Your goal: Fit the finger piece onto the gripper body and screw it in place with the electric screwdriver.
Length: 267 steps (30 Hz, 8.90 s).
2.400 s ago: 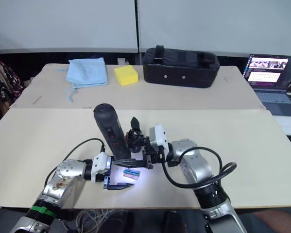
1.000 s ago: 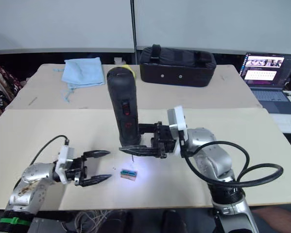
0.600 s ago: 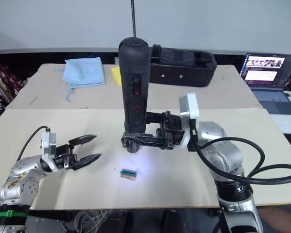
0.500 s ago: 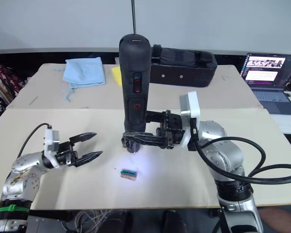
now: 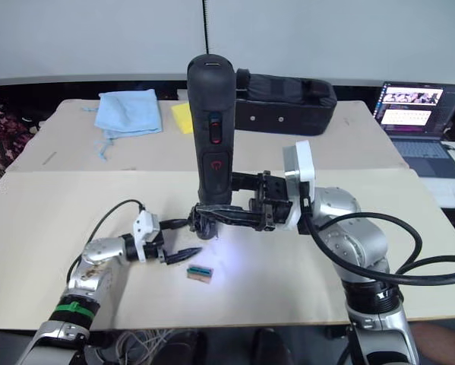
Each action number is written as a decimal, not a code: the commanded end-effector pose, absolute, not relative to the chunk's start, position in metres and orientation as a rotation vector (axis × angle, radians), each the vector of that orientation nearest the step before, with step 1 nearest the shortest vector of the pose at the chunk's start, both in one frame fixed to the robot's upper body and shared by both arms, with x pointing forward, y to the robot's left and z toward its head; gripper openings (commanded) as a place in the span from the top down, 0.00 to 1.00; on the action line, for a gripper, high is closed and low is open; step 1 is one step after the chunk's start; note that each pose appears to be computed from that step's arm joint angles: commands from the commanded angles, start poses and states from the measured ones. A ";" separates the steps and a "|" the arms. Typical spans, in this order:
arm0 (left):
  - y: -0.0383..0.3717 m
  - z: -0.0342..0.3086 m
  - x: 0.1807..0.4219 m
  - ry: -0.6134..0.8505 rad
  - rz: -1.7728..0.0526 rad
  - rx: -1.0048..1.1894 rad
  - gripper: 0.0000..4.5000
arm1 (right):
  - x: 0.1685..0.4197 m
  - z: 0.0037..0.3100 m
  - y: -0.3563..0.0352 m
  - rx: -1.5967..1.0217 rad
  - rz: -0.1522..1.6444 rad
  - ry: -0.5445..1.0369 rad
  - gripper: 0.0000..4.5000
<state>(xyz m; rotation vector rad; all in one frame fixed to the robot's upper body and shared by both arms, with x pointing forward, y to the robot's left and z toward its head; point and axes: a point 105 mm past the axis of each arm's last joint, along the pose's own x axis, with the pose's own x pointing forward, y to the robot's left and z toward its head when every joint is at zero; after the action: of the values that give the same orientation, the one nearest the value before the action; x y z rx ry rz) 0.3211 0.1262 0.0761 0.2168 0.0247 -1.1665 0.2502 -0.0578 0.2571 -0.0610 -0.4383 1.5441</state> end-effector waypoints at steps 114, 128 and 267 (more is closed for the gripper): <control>0.085 0.057 0.319 0.102 -1.230 0.231 0.50 | 0.277 0.308 -0.001 -0.046 1.569 -0.438 0.57; 0.085 0.053 0.315 0.131 -1.249 0.229 0.50 | 0.284 0.286 0.002 -0.081 1.555 -0.434 0.57; 0.100 0.048 0.335 0.130 -1.026 0.168 0.50 | 0.251 0.309 -0.029 -0.005 1.649 -0.607 0.57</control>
<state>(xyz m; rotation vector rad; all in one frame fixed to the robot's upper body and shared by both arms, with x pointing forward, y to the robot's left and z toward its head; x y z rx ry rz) 0.3298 0.0890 0.0628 0.1741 0.0663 -1.1024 0.2641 -0.0221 0.2871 0.0011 -0.5000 1.6345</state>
